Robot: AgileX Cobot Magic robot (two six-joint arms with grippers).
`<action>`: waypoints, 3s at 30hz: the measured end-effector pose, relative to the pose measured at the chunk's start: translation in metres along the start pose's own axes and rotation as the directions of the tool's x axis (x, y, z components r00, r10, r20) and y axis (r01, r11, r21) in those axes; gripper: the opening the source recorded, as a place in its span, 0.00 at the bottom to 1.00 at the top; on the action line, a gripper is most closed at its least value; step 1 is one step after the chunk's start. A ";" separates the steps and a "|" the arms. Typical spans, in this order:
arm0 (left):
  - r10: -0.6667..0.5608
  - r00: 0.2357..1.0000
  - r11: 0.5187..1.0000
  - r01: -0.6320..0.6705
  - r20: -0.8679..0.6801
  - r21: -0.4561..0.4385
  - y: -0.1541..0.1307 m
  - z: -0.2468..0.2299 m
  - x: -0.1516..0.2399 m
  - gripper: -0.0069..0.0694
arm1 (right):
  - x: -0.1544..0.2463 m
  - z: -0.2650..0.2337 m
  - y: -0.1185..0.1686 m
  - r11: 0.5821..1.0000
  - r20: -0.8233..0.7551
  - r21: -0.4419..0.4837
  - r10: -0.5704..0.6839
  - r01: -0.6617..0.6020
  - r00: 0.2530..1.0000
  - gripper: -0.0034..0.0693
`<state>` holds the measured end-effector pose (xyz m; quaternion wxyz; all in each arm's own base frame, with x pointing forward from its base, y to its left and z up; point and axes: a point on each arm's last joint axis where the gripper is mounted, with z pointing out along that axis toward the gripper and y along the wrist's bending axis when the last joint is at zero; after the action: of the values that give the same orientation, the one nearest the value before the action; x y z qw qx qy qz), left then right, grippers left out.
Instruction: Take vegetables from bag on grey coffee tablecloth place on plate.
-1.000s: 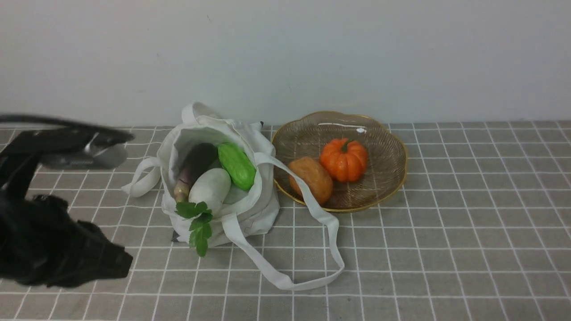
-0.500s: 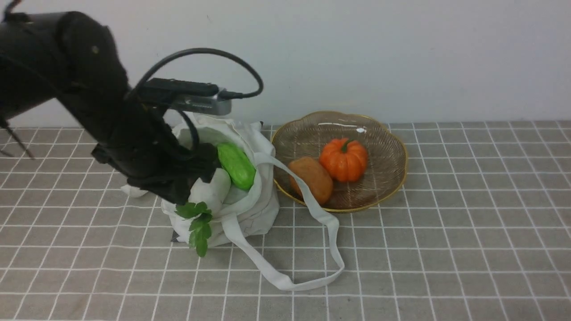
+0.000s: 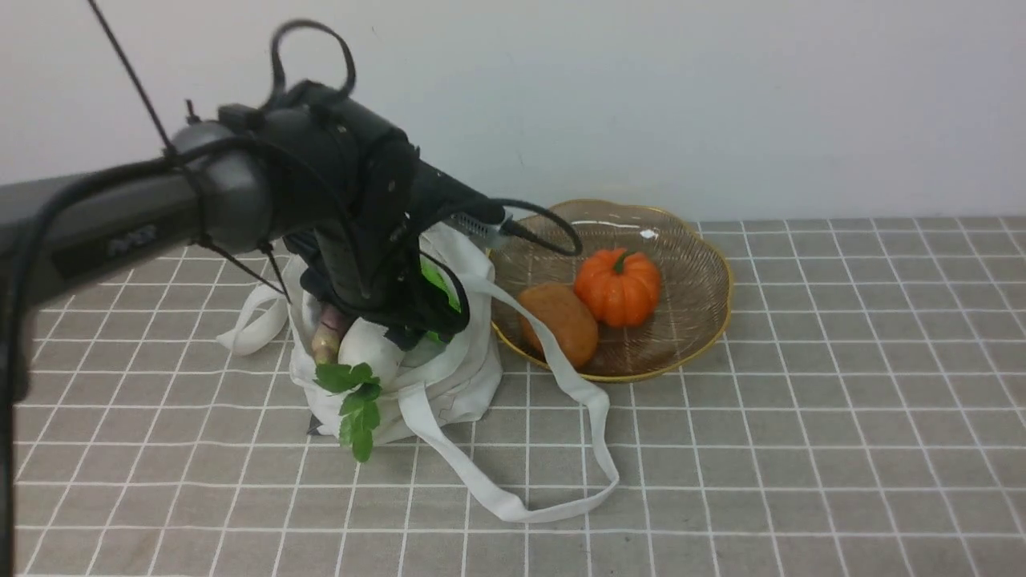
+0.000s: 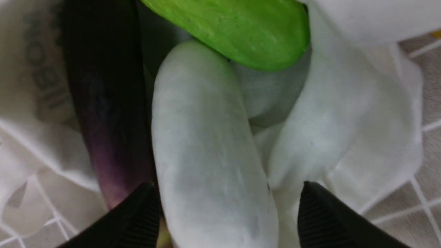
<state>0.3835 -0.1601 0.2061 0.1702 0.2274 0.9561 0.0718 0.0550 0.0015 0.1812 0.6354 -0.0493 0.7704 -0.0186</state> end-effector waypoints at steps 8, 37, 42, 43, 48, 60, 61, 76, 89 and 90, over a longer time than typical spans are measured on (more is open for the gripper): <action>-0.088 0.996 0.991 0.086 -0.015 -0.103 0.004 0.027 0.000 0.74 | 0.000 0.000 0.000 1.000 0.000 0.000 0.000 0.000 1.000 0.03; -0.251 0.955 0.967 0.239 0.157 0.089 0.013 -0.118 0.014 0.62 | 0.000 0.000 0.000 1.000 0.000 0.000 0.000 0.000 1.000 0.03; -0.362 0.841 0.915 0.237 0.402 0.327 -0.008 -0.138 -0.013 0.62 | 0.000 0.000 0.000 1.000 0.000 0.000 0.000 0.000 1.000 0.03; -0.380 0.820 0.904 0.231 0.429 0.359 -0.014 -0.133 -0.020 0.62 | 0.000 0.000 0.000 1.000 0.000 0.000 0.000 0.000 1.000 0.03; -0.479 0.747 0.846 0.253 0.462 0.469 -0.035 -0.097 -0.051 0.62 | 0.000 0.000 0.000 1.000 0.000 0.000 0.000 0.000 1.000 0.03; -0.418 0.788 0.873 0.212 0.452 0.439 -0.056 -0.019 -0.117 0.62 | 0.000 0.000 0.000 1.000 0.000 0.000 0.000 0.000 1.000 0.03; -0.409 0.793 0.879 0.208 0.452 0.430 -0.058 -0.012 -0.118 0.62 | 0.000 0.000 0.000 1.000 0.000 0.000 0.000 0.000 1.000 0.03; -0.341 0.835 0.914 0.185 0.433 0.362 -0.061 0.023 -0.118 0.97 | 0.000 0.000 0.000 1.000 0.000 0.000 0.000 0.000 1.000 0.03; -0.144 0.935 0.967 0.064 0.324 0.245 -0.019 -0.142 -0.093 0.27 | 0.000 0.000 0.000 1.000 0.000 0.000 0.000 0.000 1.000 0.03; -0.113 0.928 0.972 0.030 0.354 0.232 -0.012 -0.170 -0.085 0.18 | 0.000 0.000 0.000 1.000 0.000 0.000 0.000 0.000 1.000 0.03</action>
<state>0.3893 -0.2204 0.3868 0.3207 0.2194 0.9174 -0.0855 0.0550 0.0015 0.1812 0.6354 -0.0493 0.7704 -0.0186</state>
